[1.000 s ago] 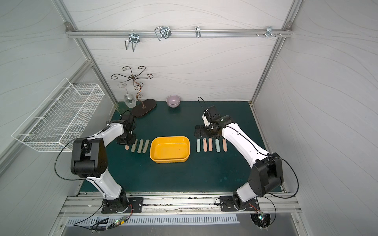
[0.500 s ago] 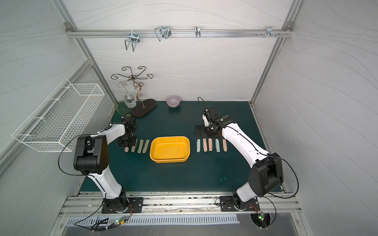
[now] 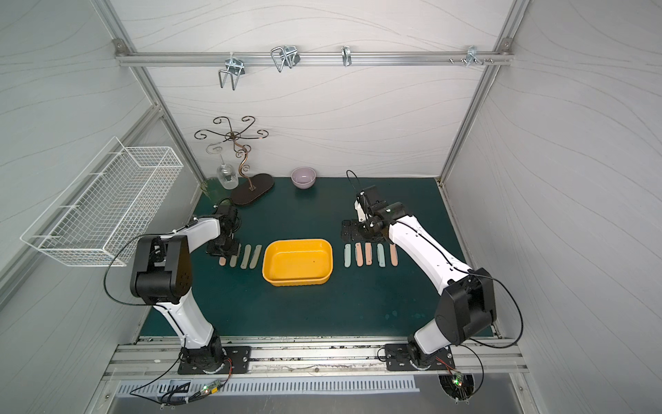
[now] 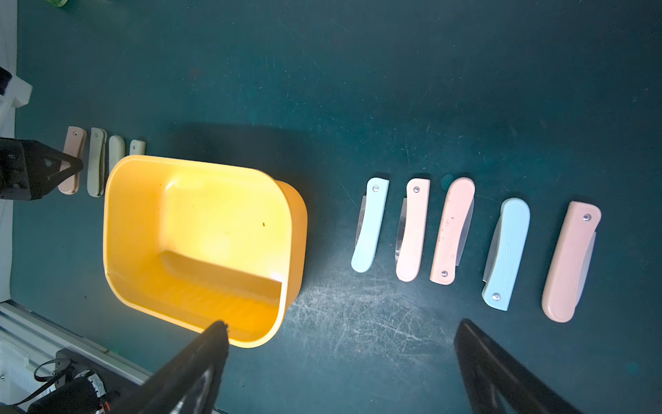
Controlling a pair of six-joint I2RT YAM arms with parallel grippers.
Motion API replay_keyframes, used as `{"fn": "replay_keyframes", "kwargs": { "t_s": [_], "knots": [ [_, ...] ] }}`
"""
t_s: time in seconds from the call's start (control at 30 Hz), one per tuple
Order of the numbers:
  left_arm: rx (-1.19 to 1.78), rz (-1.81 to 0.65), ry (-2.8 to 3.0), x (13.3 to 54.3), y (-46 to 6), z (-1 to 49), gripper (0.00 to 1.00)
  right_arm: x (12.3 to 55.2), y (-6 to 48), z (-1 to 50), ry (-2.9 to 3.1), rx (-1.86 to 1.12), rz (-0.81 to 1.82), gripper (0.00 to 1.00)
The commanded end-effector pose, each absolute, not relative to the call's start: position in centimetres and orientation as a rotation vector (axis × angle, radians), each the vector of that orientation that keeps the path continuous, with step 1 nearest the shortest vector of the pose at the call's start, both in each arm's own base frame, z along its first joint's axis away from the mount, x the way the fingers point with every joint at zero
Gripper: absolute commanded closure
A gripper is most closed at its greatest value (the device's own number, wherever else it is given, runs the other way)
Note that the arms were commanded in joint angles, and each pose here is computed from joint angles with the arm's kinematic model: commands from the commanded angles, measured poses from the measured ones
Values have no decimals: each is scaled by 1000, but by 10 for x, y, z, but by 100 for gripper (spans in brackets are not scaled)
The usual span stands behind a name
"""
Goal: Take the fruit knife out of the storage box
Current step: Place the fruit knife at the center of the board.
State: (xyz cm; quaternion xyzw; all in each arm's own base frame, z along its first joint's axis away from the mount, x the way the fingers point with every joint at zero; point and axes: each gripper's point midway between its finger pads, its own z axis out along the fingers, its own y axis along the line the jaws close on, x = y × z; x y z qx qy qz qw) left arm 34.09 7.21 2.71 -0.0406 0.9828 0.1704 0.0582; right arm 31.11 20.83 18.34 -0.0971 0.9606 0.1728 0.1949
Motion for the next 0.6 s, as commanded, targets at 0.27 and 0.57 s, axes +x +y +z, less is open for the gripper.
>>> {"fn": "replay_keyframes", "kwargs": {
  "t_s": [0.27, 0.57],
  "knots": [
    [-120, 539, 2975, 342, 76, 25, 77, 311, 210, 186, 2692, -277, 488, 1],
    [-135, 538, 2959, 343, 77, 26, 71, 310, 211, 185, 2695, -278, 489, 1]
  ]
}}
